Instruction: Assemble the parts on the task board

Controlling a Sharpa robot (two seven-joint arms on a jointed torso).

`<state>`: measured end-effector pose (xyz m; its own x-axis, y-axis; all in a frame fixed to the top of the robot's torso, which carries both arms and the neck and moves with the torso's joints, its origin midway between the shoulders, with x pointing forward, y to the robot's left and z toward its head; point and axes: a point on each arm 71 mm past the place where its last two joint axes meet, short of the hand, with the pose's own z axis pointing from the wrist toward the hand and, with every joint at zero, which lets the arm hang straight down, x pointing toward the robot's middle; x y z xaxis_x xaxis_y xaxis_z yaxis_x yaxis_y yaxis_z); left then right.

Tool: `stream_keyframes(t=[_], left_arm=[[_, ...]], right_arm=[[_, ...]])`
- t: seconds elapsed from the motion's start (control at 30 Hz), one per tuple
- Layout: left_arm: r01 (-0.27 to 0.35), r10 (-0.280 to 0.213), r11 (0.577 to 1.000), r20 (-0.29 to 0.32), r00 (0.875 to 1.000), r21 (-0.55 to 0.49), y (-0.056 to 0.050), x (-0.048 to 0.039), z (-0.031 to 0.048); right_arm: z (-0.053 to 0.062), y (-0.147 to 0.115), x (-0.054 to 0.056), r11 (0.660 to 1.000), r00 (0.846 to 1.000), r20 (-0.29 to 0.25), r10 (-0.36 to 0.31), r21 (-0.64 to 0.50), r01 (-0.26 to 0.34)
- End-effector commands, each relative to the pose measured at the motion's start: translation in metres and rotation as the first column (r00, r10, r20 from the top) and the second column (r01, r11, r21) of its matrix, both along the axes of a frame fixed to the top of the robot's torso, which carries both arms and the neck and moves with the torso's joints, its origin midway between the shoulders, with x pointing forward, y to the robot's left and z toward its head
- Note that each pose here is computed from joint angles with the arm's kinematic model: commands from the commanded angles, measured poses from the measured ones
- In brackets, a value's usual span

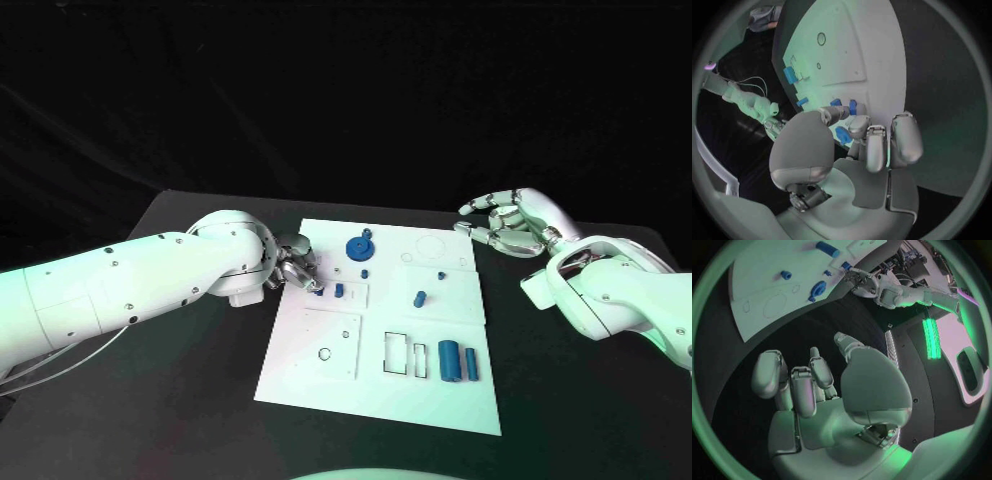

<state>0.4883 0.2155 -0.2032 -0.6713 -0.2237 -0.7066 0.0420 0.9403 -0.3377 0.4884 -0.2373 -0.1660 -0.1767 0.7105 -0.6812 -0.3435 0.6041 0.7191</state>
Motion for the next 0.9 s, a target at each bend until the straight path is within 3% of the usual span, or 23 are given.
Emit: stream_keyframes(t=[0.03, 0.9], left_arm=[[0.030, -0.029, 0.999, -0.027, 0.999, 0.018, -0.0037, -0.0029, -0.0021], [0.025, -0.024, 1.000, -0.028, 0.999, 0.017, -0.0082, 0.0020, -0.0045]], right_arm=[[-0.0006, 0.0008, -0.0006, 1.000, 1.000, -0.005, 0.011, -0.004, -0.011], [-0.0006, 0.0000, -0.0006, 1.000, 1.000, -0.005, 0.009, -0.005, -0.009]])
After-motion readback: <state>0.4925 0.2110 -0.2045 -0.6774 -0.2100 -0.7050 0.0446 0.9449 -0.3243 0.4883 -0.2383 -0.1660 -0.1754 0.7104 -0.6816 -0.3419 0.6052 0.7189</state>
